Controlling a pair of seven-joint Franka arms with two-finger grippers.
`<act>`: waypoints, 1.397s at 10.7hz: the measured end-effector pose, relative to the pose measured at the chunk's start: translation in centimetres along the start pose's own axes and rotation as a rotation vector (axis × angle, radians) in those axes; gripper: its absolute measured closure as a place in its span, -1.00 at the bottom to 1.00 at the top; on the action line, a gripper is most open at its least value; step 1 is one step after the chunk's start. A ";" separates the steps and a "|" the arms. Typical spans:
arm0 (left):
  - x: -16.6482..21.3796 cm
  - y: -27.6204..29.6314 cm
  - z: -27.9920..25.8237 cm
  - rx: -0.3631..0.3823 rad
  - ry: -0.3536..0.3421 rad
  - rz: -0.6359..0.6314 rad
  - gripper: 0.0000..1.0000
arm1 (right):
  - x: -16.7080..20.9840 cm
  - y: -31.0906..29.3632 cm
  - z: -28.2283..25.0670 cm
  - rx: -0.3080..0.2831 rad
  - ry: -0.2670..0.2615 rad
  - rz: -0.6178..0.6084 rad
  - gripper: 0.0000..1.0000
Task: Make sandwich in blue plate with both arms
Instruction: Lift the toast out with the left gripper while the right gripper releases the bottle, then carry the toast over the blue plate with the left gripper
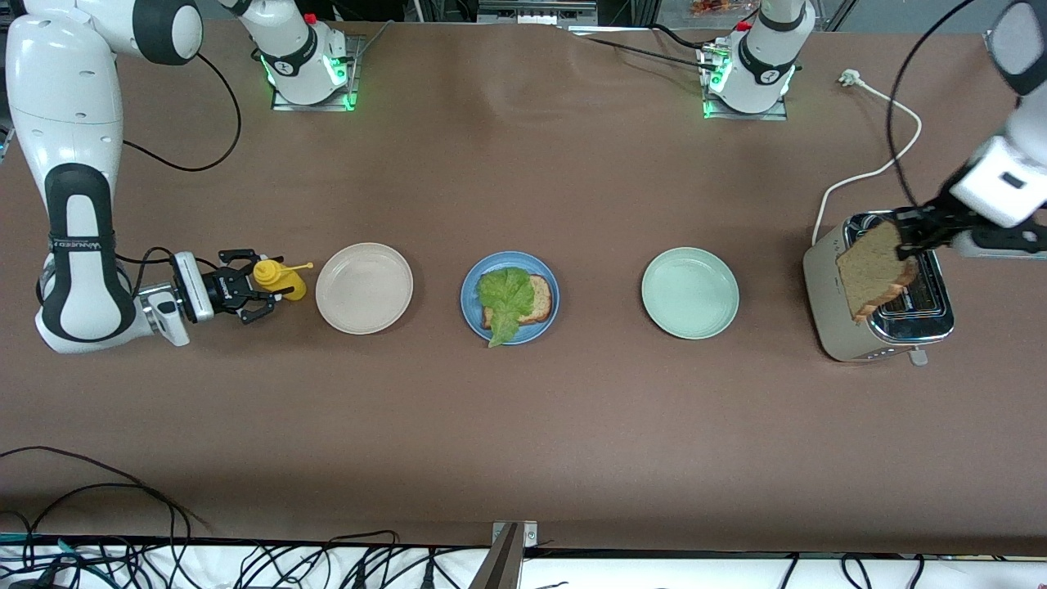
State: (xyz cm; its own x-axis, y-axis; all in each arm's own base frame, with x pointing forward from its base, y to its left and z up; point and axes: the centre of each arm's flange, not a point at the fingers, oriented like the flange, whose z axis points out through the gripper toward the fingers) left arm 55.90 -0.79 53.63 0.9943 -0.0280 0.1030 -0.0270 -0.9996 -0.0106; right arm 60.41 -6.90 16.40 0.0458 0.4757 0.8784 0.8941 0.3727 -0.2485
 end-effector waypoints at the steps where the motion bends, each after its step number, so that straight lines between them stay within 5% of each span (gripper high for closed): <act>1: -0.1 3.7 0.2 -0.004 -0.005 0.020 0.84 | -0.1 -0.2 -0.1 0.003 0.010 0.001 -0.68; 2: -0.4 7.0 0.6 -0.007 -0.012 0.037 0.84 | -0.1 -0.4 -0.2 0.007 0.019 0.003 -0.96; 3: -0.8 10.1 1.2 -0.011 -0.027 0.062 0.84 | -0.3 -0.7 -0.5 0.004 0.021 0.006 -1.00; 9: -4.2 26.5 7.3 -0.103 -0.171 0.130 0.84 | -2.2 -3.3 -4.6 -0.037 -0.021 0.125 -1.00; 15: -2.6 37.2 13.4 -0.312 -0.197 0.003 0.84 | 2.8 -1.5 -10.4 -0.134 -0.113 0.495 -1.00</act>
State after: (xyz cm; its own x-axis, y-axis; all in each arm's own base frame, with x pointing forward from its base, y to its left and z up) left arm 53.65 -37.84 39.68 0.9941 -0.0590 -0.0909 -0.0295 -0.9546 0.2964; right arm 63.82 -14.46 23.49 0.4351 0.6550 0.6178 0.8272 -0.0199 -0.5616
